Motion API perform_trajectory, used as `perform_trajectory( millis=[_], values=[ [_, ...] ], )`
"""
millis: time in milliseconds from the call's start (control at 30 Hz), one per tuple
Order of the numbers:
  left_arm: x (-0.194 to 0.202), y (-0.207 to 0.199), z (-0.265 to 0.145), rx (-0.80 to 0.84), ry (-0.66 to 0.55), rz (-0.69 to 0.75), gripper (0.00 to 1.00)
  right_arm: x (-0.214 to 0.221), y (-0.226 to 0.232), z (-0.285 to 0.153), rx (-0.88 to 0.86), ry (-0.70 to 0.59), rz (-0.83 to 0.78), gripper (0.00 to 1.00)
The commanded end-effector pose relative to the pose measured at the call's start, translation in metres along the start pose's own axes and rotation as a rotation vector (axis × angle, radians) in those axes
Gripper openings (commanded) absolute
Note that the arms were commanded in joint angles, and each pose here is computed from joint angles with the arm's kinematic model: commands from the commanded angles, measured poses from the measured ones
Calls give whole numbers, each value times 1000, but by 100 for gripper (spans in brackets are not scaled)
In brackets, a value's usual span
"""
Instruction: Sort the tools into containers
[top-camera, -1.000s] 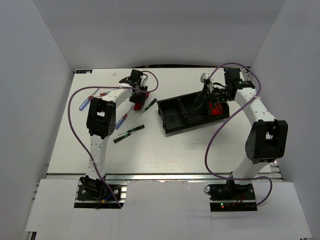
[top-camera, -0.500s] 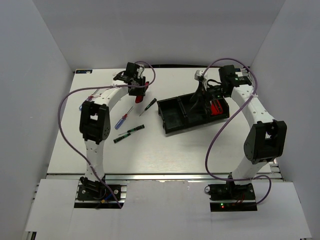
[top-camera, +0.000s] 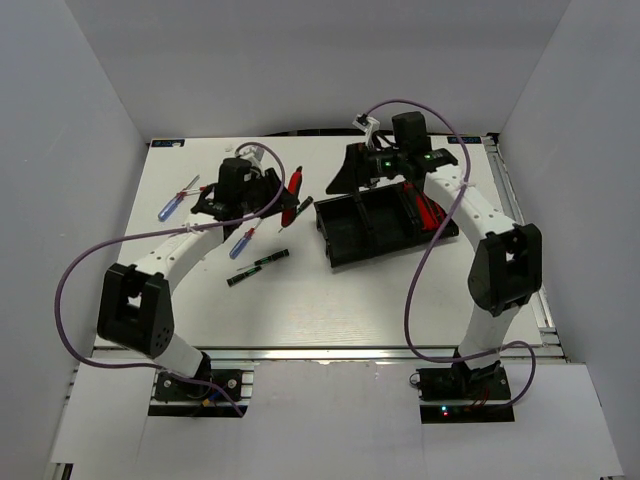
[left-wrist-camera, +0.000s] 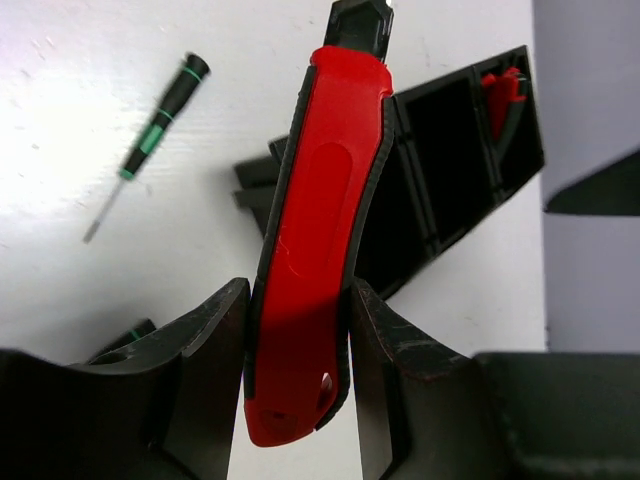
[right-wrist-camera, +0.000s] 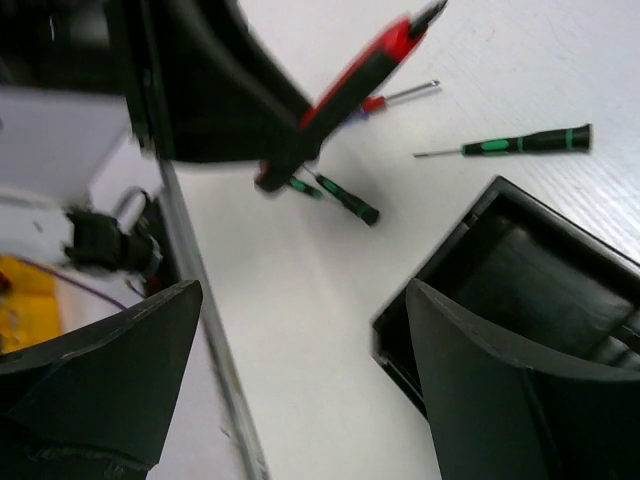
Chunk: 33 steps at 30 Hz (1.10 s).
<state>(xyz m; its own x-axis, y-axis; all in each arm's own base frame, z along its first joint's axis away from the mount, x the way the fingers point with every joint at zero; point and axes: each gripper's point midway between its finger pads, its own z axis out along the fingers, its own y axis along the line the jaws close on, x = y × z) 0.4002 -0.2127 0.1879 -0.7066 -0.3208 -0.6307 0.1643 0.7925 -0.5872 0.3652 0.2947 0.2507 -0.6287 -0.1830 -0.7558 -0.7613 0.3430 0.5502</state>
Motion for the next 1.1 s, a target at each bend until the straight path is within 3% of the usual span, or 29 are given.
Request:
perform_trajectory(
  millis=[0,167,533,1067],
  values=[
    [-12,-43,-17,160,-88,-66,0,-45,10,16,4,-122,169,89],
    [-3,-51,-26,181,-110,-95,0,-55,-6,44,62,-160,299,87],
    [-2,-66,-36,239,-134,-94,0,-56,6,77,83,-164,293,85],
    [2,-78,-37,303,-127,-90,0,-33,3,95,105,-129,323,64]
  ],
)
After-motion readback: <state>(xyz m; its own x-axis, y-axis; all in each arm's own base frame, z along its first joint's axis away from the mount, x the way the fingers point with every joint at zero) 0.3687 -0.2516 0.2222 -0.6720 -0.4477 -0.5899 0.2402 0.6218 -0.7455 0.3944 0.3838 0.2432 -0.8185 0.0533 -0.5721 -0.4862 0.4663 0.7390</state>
